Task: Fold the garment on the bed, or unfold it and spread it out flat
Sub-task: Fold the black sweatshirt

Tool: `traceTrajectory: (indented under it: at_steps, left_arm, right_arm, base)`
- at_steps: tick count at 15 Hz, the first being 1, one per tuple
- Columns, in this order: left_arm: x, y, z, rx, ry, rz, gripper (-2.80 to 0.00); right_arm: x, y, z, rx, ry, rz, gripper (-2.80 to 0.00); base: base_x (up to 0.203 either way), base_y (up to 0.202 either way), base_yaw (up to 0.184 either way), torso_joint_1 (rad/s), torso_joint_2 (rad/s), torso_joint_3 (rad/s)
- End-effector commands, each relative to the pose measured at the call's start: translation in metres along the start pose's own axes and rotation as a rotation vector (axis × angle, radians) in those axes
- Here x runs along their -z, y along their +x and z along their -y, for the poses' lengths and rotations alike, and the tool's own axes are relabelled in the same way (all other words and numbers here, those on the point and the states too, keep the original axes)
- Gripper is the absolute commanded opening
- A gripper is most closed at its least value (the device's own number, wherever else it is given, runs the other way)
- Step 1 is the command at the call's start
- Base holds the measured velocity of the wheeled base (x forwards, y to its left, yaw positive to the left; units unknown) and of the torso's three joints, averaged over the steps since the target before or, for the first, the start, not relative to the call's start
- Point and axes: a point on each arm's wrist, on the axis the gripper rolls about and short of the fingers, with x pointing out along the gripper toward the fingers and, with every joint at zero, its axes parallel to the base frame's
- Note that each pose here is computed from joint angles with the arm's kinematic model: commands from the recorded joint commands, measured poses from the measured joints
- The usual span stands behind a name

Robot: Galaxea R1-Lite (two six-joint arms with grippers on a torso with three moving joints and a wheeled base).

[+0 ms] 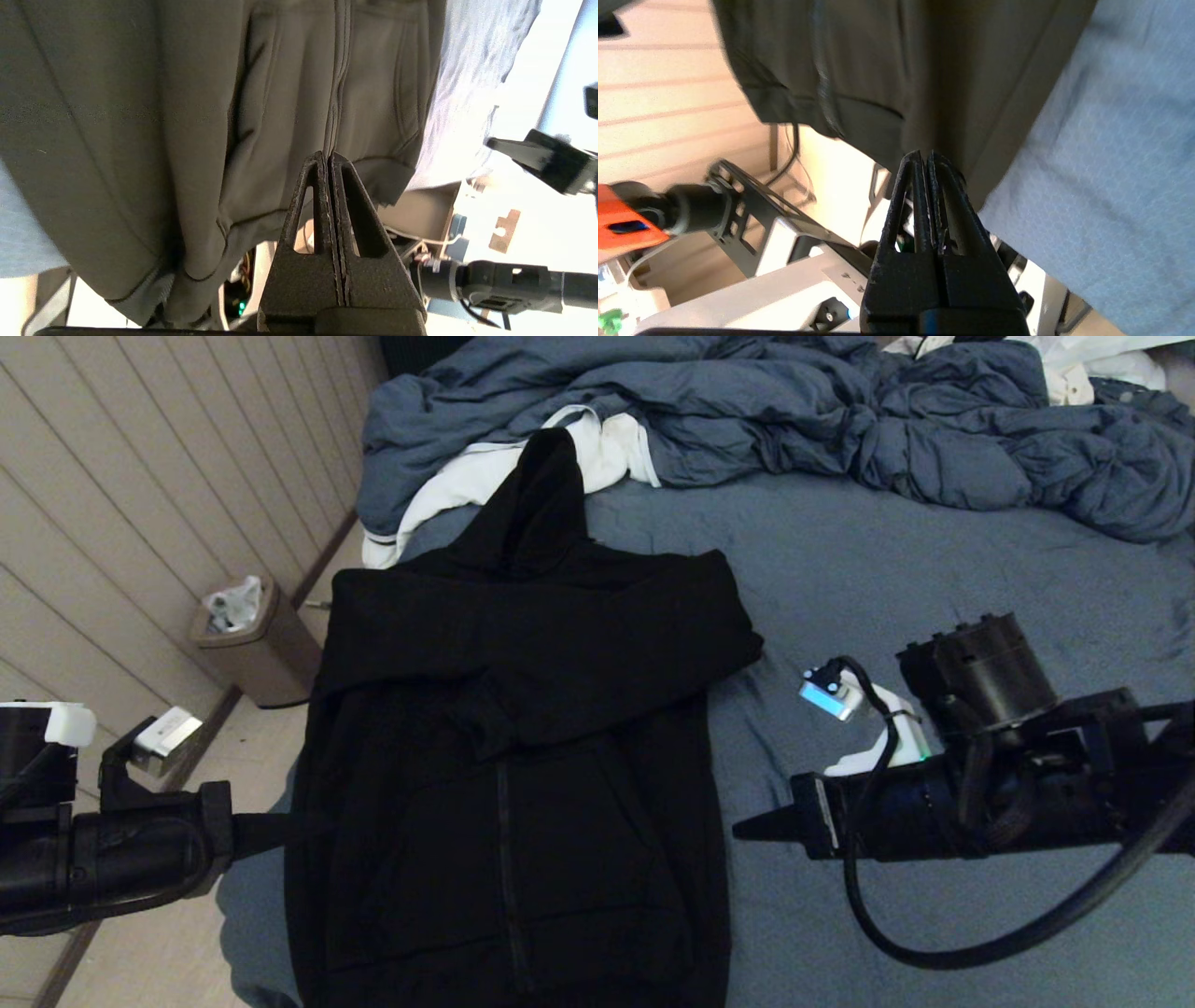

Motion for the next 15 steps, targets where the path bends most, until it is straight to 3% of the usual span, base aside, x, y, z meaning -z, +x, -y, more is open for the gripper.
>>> traceTrajectory:
  at_steps: [1,7,11,12,13,14,15]
  left_arm:
    - [0.003,0.007,-0.002,0.006,-0.012,-0.033,-2.8]
    - [0.023,0.007,-0.005,0.003,0.033,-0.081,-2.8]
    - [0.029,0.006,-0.006,-0.002,0.023,-0.091,-2.8]
    - [0.03,0.006,-0.007,-0.003,0.022,-0.091,-2.8]
    - [0.03,0.006,-0.006,-0.006,0.023,-0.089,-2.12]
    - [0.03,0.004,-0.005,-0.004,0.028,-0.086,0.0]
    - [0.031,0.004,-0.005,-0.002,0.03,-0.085,0.0]
  right_arm:
    - [0.004,0.018,0.009,0.019,0.025,-0.06,-2.8]
    - [0.014,0.037,0.018,0.032,-0.003,-0.113,-2.8]
    - [0.018,0.039,0.018,0.035,-0.016,-0.127,-2.8]
    - [0.019,0.039,0.017,0.034,-0.02,-0.131,0.0]
    - [0.02,0.039,0.016,0.032,-0.023,-0.131,0.0]
    - [0.02,0.039,0.016,0.032,-0.024,-0.132,0.0]
    - [0.02,0.04,0.016,0.031,-0.024,-0.134,0.0]
  base:
    - [0.0,0.0,0.0,0.0,0.0,0.0]
    - [0.0,0.0,0.0,0.0,0.0,0.0]
    - [0.0,0.0,0.0,0.0,0.0,0.0]
    - [0.0,0.0,0.0,0.0,0.0,0.0]
    - [0.0,0.0,0.0,0.0,0.0,0.0]
    - [0.0,0.0,0.0,0.0,0.0,0.0]
    - [0.0,0.0,0.0,0.0,0.0,0.0]
